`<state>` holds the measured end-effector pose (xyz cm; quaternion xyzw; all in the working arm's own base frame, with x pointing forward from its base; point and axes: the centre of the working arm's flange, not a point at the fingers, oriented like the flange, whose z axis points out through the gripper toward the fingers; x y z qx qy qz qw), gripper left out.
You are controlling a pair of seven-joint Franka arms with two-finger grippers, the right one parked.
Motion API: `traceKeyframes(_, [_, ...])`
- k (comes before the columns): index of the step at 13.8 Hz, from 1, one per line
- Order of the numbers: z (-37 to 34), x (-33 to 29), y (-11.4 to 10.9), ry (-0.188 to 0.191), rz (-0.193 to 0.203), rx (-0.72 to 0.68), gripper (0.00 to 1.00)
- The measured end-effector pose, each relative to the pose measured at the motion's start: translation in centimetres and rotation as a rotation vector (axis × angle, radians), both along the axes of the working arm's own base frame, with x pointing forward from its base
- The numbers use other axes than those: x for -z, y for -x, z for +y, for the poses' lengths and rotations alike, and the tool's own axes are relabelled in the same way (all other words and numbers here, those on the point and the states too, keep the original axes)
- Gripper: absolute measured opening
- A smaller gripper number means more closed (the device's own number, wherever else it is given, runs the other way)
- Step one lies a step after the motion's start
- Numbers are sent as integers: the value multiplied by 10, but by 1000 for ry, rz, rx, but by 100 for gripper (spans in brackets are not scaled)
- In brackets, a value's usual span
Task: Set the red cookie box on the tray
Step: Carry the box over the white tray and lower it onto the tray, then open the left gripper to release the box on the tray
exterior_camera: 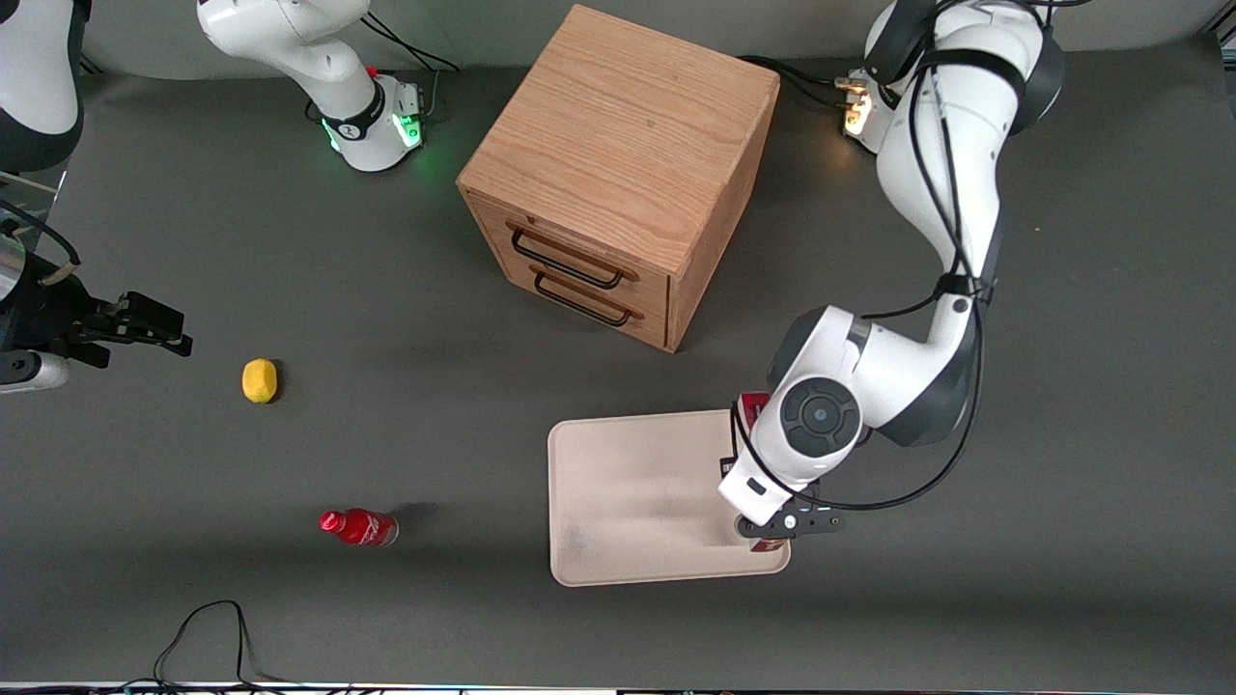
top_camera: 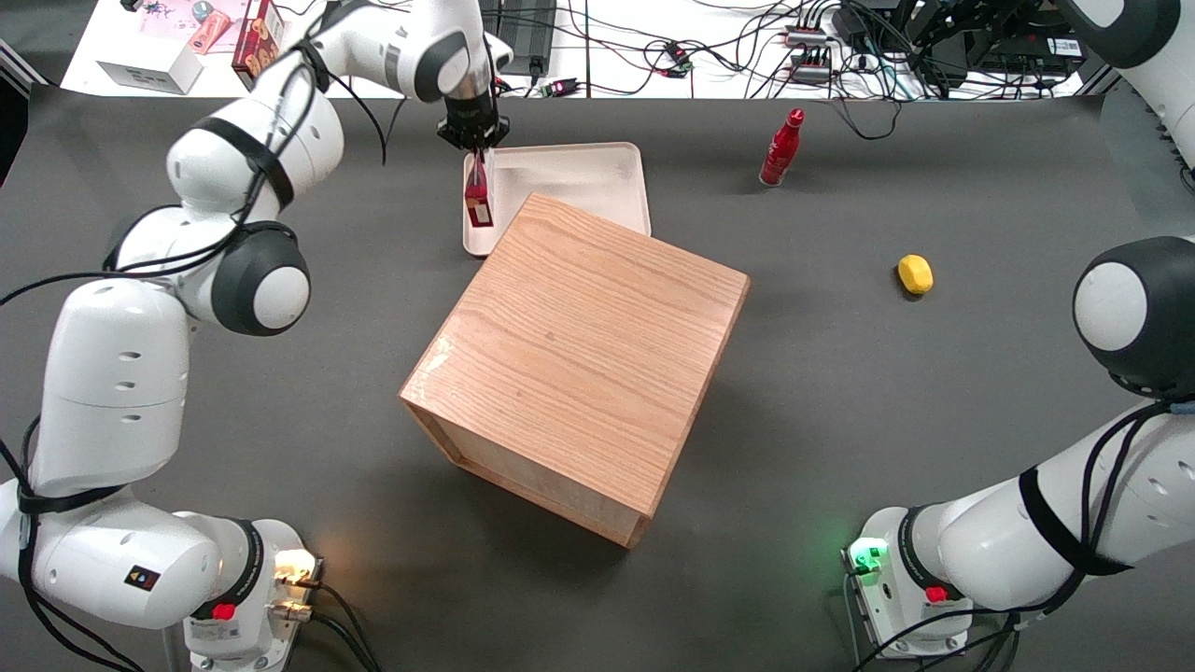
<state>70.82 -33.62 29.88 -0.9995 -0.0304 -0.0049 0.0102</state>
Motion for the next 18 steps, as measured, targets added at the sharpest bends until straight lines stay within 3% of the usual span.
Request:
traceKeyframes(3, [0,43,0,-9,-9,12,4])
traceKeyframes(7, [1,50,1,-12,-12,16,4])
traceKeyframes(9, [2,50,0,-28,-21,24,20])
traceKeyframes(13, [3,49,0,-36,-27,28,66])
traceKeyframes(14, [3,49,0,-36,-27,28,74])
traceKeyframes(16, [3,44,0,-39,-26,24,99])
traceKeyframes(18, [7,17,1,-54,-12,15,100])
